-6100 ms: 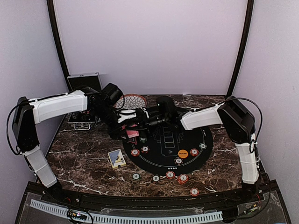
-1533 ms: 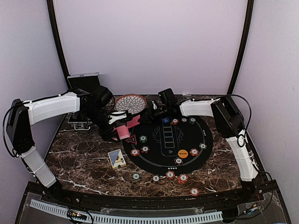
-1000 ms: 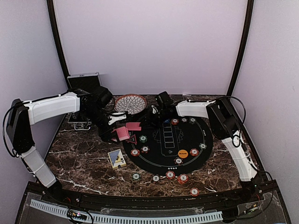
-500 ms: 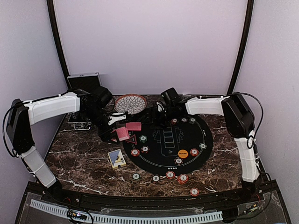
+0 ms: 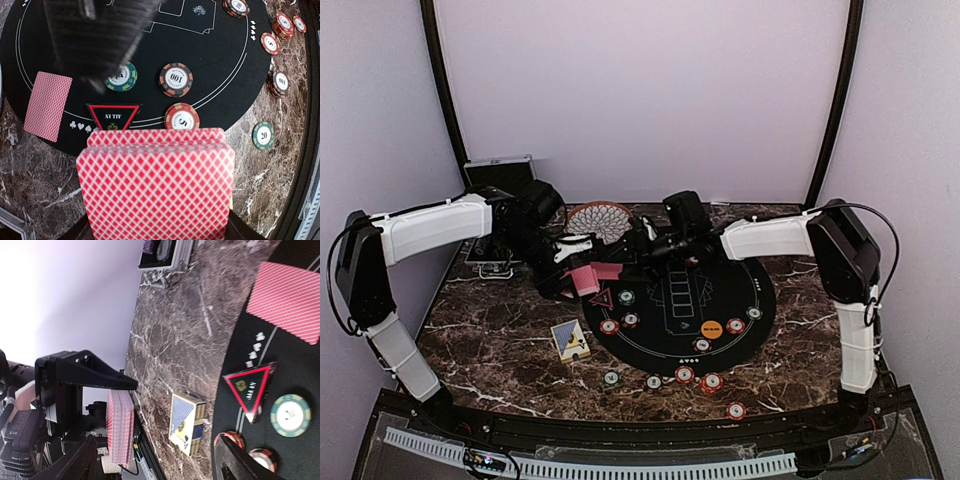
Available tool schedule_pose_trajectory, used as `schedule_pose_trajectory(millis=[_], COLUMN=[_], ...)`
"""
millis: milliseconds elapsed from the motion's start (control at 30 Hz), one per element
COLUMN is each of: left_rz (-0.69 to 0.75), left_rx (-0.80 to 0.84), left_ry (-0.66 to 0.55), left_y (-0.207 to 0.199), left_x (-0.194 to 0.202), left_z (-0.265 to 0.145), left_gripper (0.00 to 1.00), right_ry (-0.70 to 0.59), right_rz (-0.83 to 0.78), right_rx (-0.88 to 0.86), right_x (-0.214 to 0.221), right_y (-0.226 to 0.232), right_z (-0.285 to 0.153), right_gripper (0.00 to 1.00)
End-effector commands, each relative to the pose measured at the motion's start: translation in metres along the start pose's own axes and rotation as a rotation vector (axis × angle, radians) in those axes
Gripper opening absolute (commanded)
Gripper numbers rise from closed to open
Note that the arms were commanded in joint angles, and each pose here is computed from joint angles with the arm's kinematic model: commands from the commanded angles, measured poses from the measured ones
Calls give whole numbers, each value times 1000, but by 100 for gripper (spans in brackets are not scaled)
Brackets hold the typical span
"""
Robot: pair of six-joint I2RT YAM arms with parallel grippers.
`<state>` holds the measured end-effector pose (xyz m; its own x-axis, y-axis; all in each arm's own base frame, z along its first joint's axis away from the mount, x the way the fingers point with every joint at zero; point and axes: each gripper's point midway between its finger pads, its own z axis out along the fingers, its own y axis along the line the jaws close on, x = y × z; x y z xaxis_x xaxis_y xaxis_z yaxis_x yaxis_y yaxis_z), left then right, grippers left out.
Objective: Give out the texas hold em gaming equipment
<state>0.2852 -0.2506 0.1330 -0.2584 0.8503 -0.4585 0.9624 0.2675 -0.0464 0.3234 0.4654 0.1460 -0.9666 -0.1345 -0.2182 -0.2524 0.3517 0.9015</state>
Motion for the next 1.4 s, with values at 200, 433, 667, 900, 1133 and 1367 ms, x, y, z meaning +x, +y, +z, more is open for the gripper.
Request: schedule_pose_trajectory(millis=[200, 433, 667, 900, 1133, 1367], left_rz=[12, 13, 16, 23, 23, 27], left_rx=[0, -1, 2, 6, 7, 2], left_ry=[-44, -49, -53, -52, -50, -50], left_y=[1, 2, 1, -1, -1, -2], left_x=[-13, -18, -20, -22, -23, -22], left_z=[-10, -11, -11, -10, -10, -11], left_gripper=[5, 5, 5, 5, 4, 4], right_ry=[62, 103, 130, 164, 195, 203], right_rz=[-63, -61, -68, -69, -52, -39], right_rx=[-103, -123, -137, -160, -155, -124], right_x=[17, 24, 26, 30, 32, 34], right_y=[32, 33, 38, 41, 36, 22], right_z=[20, 34, 45, 56, 64, 61], right_gripper=[83, 84, 83, 84, 82, 79])
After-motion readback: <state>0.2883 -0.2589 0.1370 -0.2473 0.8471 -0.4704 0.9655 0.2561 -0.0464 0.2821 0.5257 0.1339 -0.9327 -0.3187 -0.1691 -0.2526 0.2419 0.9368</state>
